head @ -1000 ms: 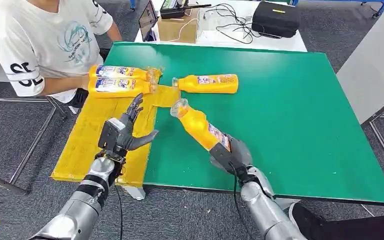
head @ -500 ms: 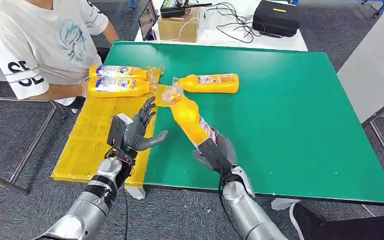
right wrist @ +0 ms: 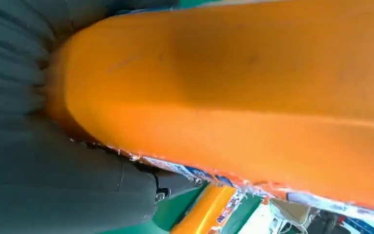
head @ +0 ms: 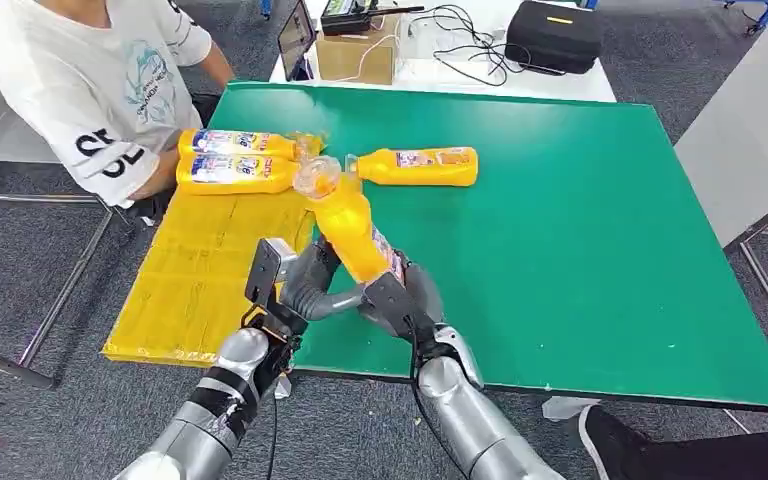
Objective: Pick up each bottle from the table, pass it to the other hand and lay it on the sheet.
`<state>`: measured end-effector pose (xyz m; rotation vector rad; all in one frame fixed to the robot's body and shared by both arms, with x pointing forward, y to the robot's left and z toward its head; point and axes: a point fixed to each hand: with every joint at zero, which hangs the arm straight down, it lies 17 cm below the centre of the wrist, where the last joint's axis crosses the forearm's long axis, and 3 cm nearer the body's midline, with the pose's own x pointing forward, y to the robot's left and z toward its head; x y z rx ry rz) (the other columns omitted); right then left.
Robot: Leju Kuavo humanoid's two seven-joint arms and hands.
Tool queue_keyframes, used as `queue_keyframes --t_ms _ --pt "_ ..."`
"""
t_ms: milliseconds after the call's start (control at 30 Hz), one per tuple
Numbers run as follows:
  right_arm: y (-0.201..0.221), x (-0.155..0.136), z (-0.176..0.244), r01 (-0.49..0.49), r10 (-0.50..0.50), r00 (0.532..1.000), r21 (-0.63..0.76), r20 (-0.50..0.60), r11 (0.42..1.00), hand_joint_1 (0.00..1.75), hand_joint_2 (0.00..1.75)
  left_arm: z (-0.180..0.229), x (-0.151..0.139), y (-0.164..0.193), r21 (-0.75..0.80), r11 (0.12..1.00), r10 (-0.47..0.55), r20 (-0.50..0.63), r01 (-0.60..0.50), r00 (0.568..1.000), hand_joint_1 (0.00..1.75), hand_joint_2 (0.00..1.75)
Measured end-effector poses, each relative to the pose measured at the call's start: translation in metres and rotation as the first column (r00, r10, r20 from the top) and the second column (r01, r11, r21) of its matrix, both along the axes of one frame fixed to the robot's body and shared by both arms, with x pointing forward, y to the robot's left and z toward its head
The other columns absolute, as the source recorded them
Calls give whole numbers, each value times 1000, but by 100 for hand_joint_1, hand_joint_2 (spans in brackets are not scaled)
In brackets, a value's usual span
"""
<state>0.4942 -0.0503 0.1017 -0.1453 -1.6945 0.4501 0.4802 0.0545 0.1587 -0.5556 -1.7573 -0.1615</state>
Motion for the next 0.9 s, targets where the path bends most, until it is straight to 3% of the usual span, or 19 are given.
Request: queue_keyframes --t_ms 900 --pt "63 -10 0 -140 138 990 -46 -42 989 175 175 0 7 12 -11 1000 18 -27 -18 999 0 175"
